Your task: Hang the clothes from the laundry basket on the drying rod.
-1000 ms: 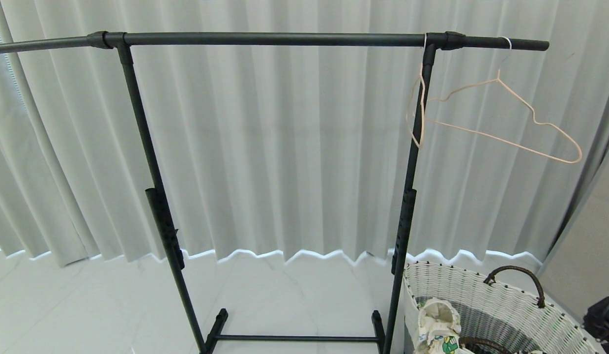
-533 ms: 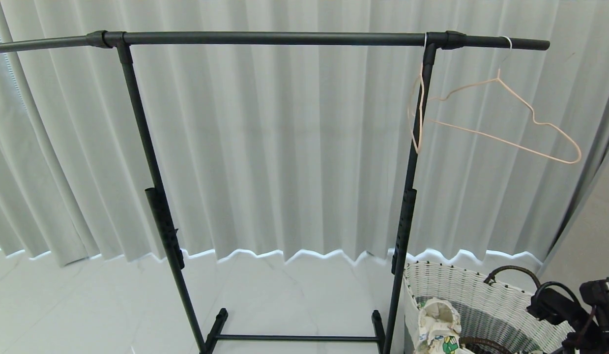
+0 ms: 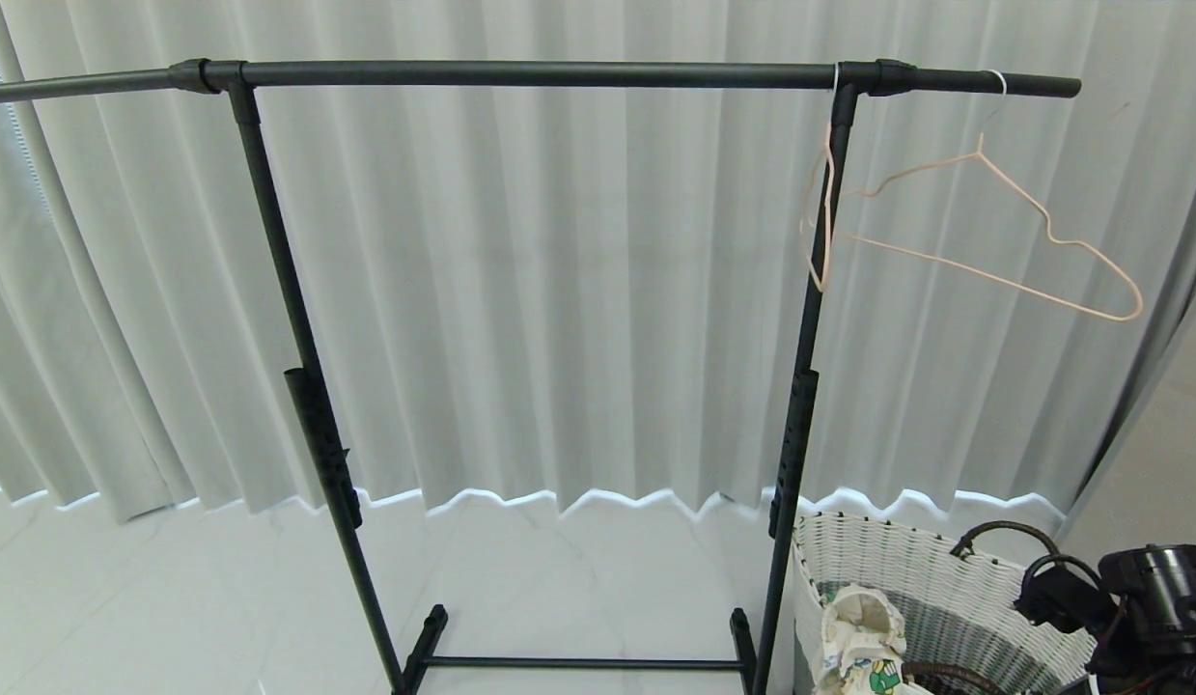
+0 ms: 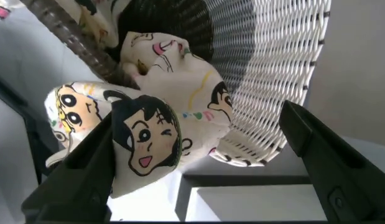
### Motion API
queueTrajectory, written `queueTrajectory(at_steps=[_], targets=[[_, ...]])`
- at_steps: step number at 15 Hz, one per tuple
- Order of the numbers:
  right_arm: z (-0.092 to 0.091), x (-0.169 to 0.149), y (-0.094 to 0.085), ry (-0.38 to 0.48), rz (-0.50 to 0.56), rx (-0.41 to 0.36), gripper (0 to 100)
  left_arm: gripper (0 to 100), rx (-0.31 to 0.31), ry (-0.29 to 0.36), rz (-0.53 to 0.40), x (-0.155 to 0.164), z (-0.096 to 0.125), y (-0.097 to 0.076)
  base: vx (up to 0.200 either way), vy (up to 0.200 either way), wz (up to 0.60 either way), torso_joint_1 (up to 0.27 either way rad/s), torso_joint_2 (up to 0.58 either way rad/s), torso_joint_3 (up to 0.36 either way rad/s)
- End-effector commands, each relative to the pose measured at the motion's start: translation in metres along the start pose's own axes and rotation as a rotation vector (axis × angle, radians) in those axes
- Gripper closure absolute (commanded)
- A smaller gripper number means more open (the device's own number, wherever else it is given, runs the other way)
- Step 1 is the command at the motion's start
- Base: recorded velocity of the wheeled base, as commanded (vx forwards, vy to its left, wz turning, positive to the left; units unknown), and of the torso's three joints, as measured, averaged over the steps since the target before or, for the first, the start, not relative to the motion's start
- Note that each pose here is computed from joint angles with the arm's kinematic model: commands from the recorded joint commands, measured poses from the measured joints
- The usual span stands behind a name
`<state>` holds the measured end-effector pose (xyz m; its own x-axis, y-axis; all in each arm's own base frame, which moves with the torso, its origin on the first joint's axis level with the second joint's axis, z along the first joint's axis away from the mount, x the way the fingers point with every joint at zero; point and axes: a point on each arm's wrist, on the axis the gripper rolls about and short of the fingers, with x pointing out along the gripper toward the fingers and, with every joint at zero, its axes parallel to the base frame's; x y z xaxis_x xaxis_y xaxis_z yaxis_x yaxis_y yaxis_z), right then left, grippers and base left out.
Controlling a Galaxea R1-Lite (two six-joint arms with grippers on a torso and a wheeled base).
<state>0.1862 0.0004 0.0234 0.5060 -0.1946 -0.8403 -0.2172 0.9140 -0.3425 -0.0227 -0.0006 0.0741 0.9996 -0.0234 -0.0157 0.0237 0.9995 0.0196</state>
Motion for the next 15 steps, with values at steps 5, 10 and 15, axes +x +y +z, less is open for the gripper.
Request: queueTrajectory(at_steps=[5,10,15], targets=[[-0.013,-0.017,0.002,-0.016,-0.038,-0.001,100,0,0.000,0.001,0.000,0.000,0.000,0.000,0.000,0.000,0.00,0.000,0.00,0.000],[-0.030,-0.081,-0.013,-0.252,-0.166,0.094,100,0,0.003,0.001,0.000,0.000,0.000,0.000,0.000,0.000,0.00,0.000,0.00,0.000],[-0.005,-0.182,-0.040,-0.408,-0.145,0.092,100,0,0.047,0.001,0.000,0.000,0.000,0.000,0.000,0.000,0.00,0.000,0.00,0.000]])
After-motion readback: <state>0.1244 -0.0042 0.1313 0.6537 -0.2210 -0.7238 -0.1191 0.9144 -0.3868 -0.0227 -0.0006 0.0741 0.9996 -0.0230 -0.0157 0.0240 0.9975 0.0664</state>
